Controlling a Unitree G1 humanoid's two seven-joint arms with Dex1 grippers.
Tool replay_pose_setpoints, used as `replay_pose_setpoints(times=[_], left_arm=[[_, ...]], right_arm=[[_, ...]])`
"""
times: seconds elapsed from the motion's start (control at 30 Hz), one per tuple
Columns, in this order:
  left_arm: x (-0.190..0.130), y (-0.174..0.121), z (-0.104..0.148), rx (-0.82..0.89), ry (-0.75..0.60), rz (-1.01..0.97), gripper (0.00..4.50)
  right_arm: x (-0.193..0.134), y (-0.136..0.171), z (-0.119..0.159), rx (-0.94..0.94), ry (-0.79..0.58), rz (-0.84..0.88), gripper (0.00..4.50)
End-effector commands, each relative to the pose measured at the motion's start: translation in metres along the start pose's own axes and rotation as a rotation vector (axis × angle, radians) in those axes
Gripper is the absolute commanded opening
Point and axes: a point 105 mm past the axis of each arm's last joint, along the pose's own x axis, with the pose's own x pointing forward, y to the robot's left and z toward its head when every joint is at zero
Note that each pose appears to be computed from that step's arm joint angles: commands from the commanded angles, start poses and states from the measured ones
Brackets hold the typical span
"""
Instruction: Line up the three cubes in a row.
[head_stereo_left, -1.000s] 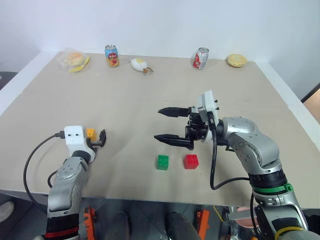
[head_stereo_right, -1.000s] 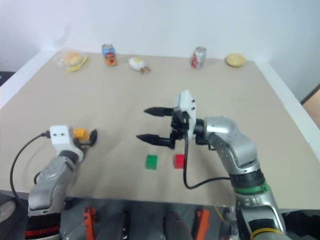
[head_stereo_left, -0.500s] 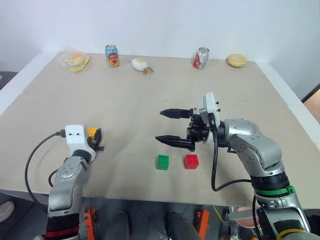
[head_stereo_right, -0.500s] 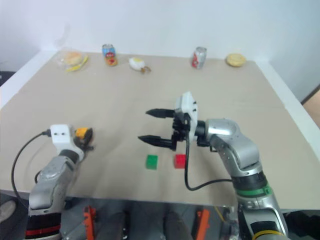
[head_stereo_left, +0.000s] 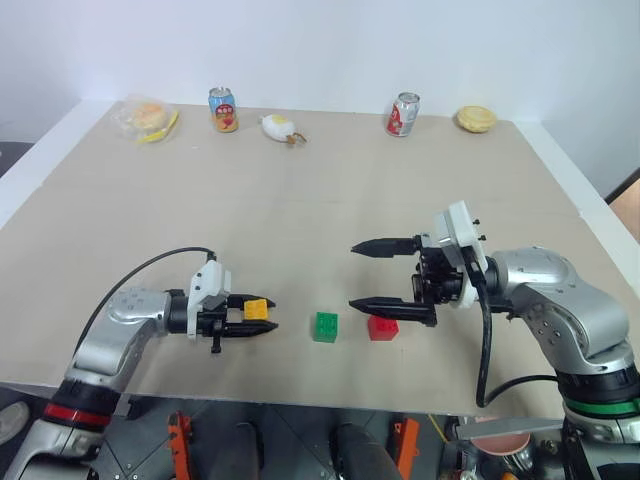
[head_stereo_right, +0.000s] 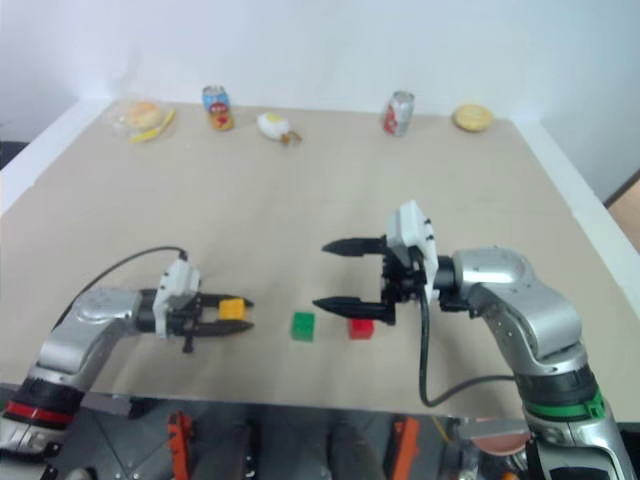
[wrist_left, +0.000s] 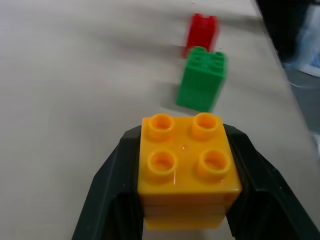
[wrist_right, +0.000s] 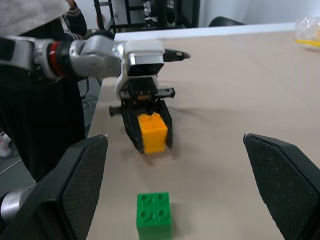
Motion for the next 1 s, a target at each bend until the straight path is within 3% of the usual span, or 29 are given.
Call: replay_pose_setpoints(times=[0.03,0.27,0.77,0.83,0.93,1.0], left_arm=[[0.005,0.002,-0.004,0.046,0.038,-0.116,1.39],[0.021,0.007,-0.003,0.06,0.032,-0.18,1.39],[0.021,0.008,-0.01,0.053,0.052,-0.136,1.39],[0.02,0.008,-0.011,0.05,0.053,-0.132,2.42],[0.02,0.005,-0.013,0.044,0.054,-0.134,3.24],[0.019,0.004,-0.013,0.041,0.054,-0.136,4.06]], right_arm=[[-0.005,0.007,0.013,-0.056,-0.019,-0.019,4.5],[-0.008,0.012,0.014,-0.05,-0.014,-0.062,4.5],[-0.011,0.013,0.009,-0.035,0.009,-0.053,4.5],[-0.01,0.012,0.01,-0.036,0.009,-0.048,4.5],[-0.01,0.012,0.01,-0.036,0.008,-0.042,4.5],[-0.01,0.012,0.01,-0.036,0.009,-0.038,4.5]])
